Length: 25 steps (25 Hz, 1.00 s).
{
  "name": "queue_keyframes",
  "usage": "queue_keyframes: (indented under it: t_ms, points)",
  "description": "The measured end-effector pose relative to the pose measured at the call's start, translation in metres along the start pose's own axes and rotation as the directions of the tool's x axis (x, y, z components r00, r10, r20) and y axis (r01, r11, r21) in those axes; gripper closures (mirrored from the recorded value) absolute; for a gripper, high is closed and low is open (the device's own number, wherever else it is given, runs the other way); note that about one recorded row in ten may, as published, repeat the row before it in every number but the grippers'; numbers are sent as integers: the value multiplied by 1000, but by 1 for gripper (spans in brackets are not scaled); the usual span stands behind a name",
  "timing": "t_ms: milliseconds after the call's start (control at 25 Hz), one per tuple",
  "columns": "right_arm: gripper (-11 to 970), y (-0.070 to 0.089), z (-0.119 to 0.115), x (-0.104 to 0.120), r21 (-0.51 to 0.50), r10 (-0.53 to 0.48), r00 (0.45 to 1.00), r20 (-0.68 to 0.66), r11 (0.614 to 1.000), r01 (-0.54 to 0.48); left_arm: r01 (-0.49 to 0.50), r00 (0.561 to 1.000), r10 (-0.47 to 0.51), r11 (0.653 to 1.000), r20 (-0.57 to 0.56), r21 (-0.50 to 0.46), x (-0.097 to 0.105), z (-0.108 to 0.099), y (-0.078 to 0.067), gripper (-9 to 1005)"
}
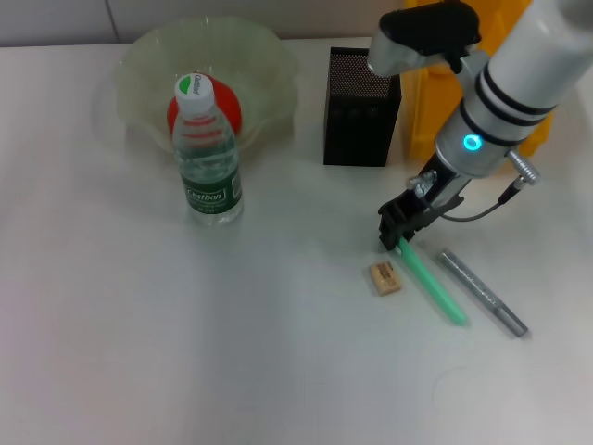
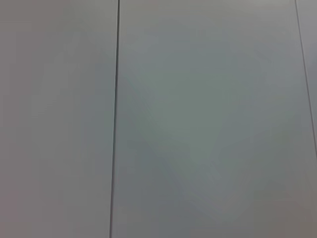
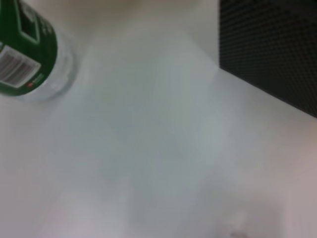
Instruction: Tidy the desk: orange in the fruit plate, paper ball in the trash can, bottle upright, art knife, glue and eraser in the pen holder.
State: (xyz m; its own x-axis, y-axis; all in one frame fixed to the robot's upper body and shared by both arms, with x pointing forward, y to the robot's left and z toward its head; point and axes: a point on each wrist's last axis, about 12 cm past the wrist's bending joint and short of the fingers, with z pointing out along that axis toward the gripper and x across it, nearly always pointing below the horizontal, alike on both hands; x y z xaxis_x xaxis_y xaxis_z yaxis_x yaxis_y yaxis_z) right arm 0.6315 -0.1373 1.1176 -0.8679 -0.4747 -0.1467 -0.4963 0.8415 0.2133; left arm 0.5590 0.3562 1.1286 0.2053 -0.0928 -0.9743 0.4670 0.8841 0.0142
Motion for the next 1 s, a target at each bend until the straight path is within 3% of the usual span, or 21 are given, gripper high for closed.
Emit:
queue_keyframes:
  t_ms: [360, 600, 760, 880, 1000]
  points:
    - [794, -32, -35, 15, -116, 115, 981, 154, 988, -97, -2, 1000, 2, 1000, 11, -6, -3, 0, 2, 281]
    - [794, -54, -54, 32, -307, 192, 940, 282, 946, -101, -11, 1000, 11, 1000, 20, -15, -6, 3, 5, 282]
    - [793, -71, -62, 45, -464, 257, 829, 496, 886, 3, -12, 1000, 12, 1000, 24, -25, -6, 3, 6, 282]
    - [793, -79, -61, 55, -513, 304, 673, 674, 849, 130, -5, 1000, 7, 999, 31, -45, -6, 1, 8, 282]
    - [793, -82, -55, 63, -447, 304, 467, 830, 863, 234, -12, 999, 14, 998, 38, -55, -6, 2, 9, 282]
